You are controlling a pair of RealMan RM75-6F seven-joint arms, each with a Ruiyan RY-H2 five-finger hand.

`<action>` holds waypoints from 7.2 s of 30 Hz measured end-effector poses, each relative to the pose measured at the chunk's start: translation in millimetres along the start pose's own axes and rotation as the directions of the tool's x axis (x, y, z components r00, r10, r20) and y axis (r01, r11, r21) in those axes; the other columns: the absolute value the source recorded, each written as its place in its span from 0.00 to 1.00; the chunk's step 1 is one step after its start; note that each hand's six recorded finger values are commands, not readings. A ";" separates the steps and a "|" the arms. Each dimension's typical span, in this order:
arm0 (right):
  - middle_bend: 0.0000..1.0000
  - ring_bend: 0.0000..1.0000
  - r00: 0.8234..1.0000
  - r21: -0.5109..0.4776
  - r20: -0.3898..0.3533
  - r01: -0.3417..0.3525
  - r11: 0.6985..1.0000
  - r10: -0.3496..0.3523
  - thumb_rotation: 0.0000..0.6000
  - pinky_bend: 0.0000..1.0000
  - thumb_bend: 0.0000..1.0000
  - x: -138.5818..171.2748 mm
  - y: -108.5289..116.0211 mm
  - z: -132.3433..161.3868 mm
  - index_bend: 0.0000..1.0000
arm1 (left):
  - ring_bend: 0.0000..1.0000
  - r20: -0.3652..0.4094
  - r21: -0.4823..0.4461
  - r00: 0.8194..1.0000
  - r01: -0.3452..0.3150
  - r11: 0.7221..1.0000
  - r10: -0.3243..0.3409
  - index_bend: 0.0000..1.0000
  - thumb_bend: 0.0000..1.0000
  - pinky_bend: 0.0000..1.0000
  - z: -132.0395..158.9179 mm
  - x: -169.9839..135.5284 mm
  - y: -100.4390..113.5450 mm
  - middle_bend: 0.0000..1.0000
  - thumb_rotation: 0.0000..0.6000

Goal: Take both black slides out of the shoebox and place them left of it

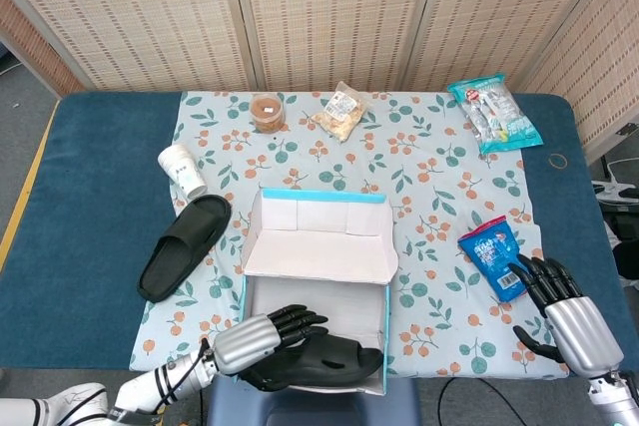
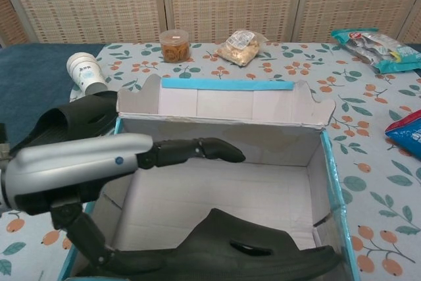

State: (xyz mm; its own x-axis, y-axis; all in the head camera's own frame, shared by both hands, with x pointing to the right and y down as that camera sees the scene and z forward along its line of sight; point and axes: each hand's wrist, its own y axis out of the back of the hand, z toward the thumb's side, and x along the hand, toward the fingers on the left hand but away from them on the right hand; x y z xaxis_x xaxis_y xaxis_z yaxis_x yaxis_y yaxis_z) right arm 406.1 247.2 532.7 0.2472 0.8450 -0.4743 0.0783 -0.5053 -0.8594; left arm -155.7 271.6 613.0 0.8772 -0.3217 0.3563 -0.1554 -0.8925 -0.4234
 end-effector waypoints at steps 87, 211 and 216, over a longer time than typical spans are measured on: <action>0.05 0.00 0.734 0.590 -0.580 0.080 0.803 0.353 1.00 0.01 0.26 -96.9 -87.4 164.7 0.44 | 0.00 -0.171 0.188 0.985 0.036 0.982 -0.003 0.04 0.34 0.09 -26.7 -6.4 8.6 0.05 1.00; 0.00 0.00 0.991 0.079 -0.124 -0.038 0.996 0.048 1.00 0.01 0.06 -34.3 -22.3 19.6 0.00 | 0.10 -0.208 0.253 0.889 -0.355 0.900 0.409 0.34 0.48 0.26 -39.4 25.1 65.8 0.18 1.00; 0.00 0.00 0.992 0.077 -0.120 -0.032 0.997 0.041 1.00 0.01 0.06 -33.3 -20.9 19.4 0.00 | 0.08 -0.165 0.152 0.844 -0.489 0.859 0.510 0.33 0.47 0.24 -34.6 18.9 88.0 0.16 1.00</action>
State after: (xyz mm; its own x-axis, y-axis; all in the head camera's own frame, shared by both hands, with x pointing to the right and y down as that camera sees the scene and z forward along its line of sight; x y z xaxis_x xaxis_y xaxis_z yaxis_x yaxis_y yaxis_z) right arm 377.5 233.0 562.7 0.3639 0.7965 -0.4829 -0.0044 -0.5170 -0.8560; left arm -168.6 176.1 611.3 0.5867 -0.7786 0.2226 -0.4928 -0.5614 -0.6648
